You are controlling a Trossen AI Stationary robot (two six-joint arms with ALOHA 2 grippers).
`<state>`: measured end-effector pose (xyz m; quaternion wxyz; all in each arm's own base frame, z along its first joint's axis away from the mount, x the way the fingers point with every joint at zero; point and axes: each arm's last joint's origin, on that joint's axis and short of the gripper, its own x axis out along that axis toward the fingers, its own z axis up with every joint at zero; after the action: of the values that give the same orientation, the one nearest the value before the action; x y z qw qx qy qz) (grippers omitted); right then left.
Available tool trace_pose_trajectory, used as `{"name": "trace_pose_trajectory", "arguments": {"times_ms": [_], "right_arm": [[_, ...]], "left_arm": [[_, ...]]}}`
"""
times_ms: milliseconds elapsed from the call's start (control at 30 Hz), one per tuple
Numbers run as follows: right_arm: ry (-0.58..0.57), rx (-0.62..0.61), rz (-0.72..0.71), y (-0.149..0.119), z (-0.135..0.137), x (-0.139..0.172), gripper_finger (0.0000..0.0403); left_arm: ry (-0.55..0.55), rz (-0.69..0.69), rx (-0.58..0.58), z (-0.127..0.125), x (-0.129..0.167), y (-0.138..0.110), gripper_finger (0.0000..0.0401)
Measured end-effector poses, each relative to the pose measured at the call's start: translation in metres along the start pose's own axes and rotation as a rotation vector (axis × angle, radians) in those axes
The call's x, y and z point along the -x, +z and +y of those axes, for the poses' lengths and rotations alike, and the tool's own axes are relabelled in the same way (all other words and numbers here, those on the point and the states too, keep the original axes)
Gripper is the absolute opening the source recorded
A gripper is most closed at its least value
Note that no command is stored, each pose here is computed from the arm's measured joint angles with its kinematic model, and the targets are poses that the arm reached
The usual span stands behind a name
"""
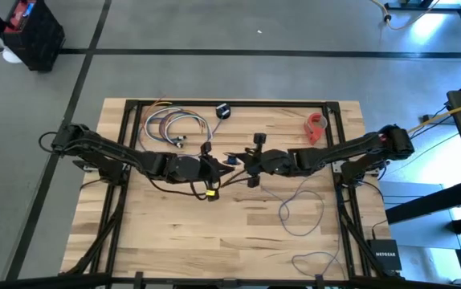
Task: Coil cords
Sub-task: Coil the blue wire onto the black spool
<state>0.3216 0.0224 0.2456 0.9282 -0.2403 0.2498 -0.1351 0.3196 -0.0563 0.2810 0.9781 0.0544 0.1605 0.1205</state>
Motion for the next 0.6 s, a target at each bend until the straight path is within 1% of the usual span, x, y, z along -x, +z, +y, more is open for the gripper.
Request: {"name": "trace_pose_trajectory", "arguments": {"times_ms": [100, 300, 367, 600], "right_arm": [[-0.020, -0.083, -0.065, 0.007, -0.001, -0.003, 0.0005], [0.031, -0.209, -0.263, 0.027, -0.010, 0.007, 0.0005], [0.047, -0.238, -0.317, 0.032, -0.015, 0.012, 0.0005], [0.023, -0.283, -0.424, 0.042, -0.026, 0.026, 0.0005]], "left_arm": [[-0.005, 0.001, -0.008, -0.002, -0.004, -0.002, 0.0001], [-0.008, 0.002, -0.008, -0.003, -0.003, -0.002, 0.0002], [-0.004, -0.005, -0.004, -0.002, -0.003, -0.001, 0.0001], [0.005, -0.017, 0.007, -0.001, -0.002, 0.001, 0.0001]]}}
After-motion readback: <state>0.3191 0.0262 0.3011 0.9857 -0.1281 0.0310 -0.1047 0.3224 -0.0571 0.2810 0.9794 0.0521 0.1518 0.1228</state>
